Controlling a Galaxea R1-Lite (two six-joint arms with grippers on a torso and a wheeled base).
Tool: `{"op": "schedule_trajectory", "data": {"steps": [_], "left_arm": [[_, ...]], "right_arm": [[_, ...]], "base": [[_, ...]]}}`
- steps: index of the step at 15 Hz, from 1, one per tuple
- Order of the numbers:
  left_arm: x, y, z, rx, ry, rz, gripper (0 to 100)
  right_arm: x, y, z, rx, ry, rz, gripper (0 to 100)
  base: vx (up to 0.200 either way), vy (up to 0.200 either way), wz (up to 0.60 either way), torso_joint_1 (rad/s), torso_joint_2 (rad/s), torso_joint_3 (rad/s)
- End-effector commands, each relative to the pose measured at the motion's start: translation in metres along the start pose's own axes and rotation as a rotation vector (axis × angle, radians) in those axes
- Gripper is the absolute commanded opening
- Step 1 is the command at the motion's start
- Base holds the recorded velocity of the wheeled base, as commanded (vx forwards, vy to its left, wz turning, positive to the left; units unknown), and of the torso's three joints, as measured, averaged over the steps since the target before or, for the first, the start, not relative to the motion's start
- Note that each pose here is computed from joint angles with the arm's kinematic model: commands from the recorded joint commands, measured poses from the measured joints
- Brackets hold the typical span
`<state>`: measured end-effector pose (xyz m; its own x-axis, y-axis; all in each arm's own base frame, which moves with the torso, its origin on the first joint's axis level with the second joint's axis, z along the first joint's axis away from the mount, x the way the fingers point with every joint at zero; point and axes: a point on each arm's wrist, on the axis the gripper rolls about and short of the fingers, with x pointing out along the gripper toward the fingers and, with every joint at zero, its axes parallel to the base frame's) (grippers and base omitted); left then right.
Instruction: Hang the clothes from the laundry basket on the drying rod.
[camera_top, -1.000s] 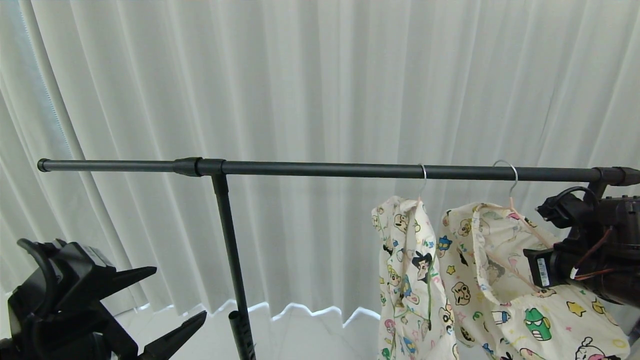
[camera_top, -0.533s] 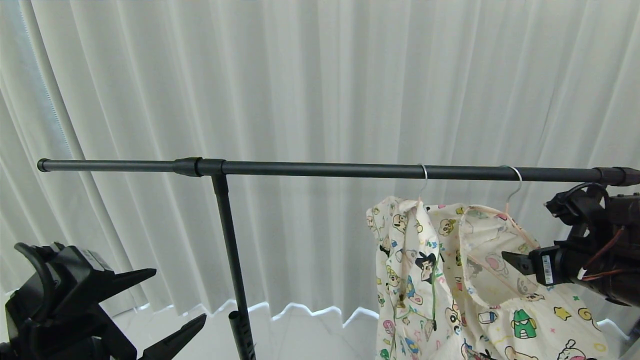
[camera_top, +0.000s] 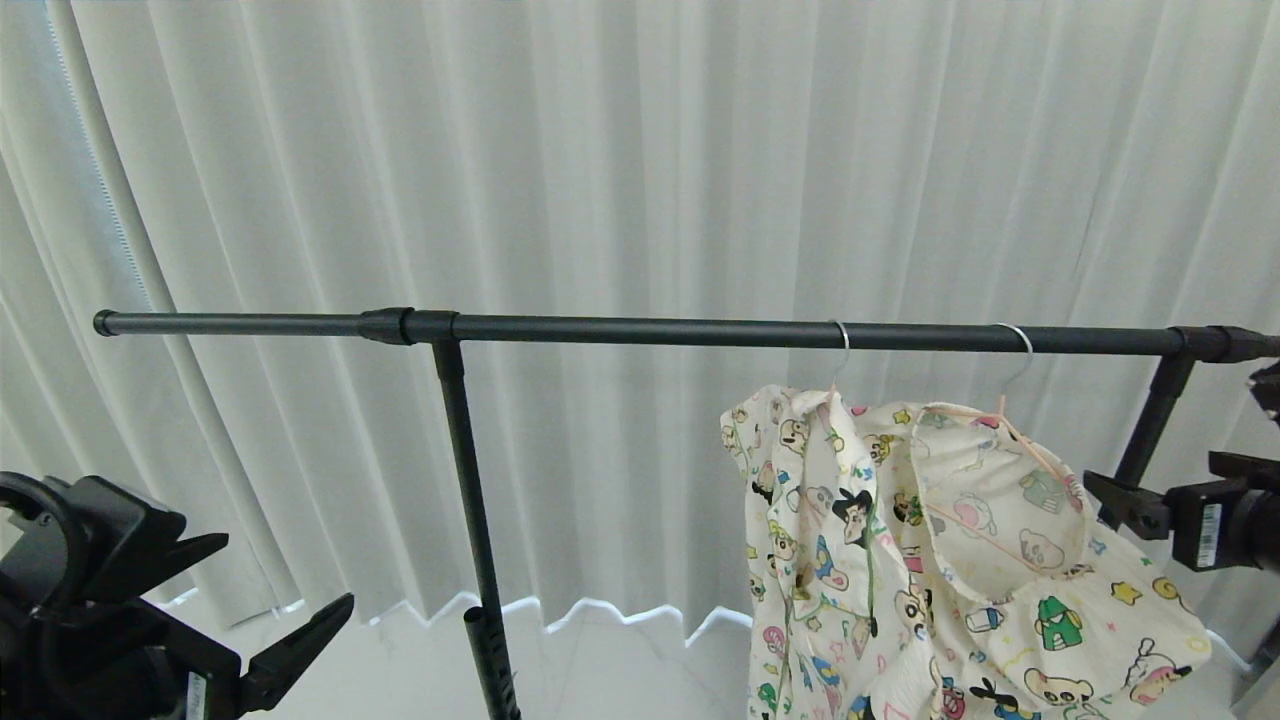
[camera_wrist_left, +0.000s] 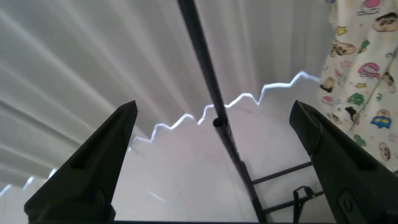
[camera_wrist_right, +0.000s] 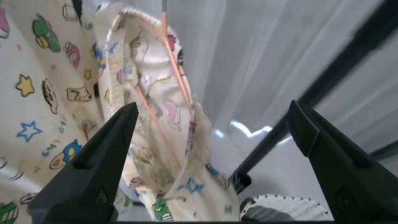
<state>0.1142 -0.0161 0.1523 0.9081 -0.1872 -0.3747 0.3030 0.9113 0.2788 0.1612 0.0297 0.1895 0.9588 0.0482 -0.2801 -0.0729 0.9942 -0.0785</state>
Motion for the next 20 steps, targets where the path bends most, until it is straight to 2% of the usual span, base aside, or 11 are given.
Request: {"op": "schedule_trajectory", "data": {"steps": [1,4,8,12,18,20], "left_arm": [[-0.006,0.006,-0.001,-0.02,-0.012,0.063,100],[-0.015,0.008,-0.008,-0.035,-0.018,0.115,100],[-0.028,0.001,-0.022,-0.033,-0.037,0.13,100],[-0.038,-0.007,-0.035,-0.027,-0.058,0.14,100],[-0.051,-0.021,-0.065,-0.023,-0.067,0.153,100],[-0.054,-0.022,-0.068,-0.027,-0.046,0.18,100]], "right_arm": [[-0.027,-0.011,-0.002,0.003,-0.074,-0.066,100],[-0.043,-0.013,-0.008,-0.008,-0.112,-0.082,100],[-0.055,-0.015,-0.015,-0.028,-0.131,-0.095,100],[-0.063,-0.021,-0.024,-0.029,-0.131,-0.156,100],[-0.09,-0.02,-0.055,-0.031,-0.084,-0.164,100],[-0.103,-0.019,-0.066,-0.034,-0.053,-0.161,100]], "base": [[-0.2,0.0,0.0,-0.017,0.0,-0.002],[-0.2,0.0,0.0,-0.006,0.0,0.004],[-0.2,0.0,0.0,0.001,0.0,0.002],[-0.2,0.0,0.0,0.002,0.0,0.007],[-0.2,0.0,0.0,0.001,0.0,0.001],[-0.2,0.0,0.0,0.0,0.01,0.002]]}}
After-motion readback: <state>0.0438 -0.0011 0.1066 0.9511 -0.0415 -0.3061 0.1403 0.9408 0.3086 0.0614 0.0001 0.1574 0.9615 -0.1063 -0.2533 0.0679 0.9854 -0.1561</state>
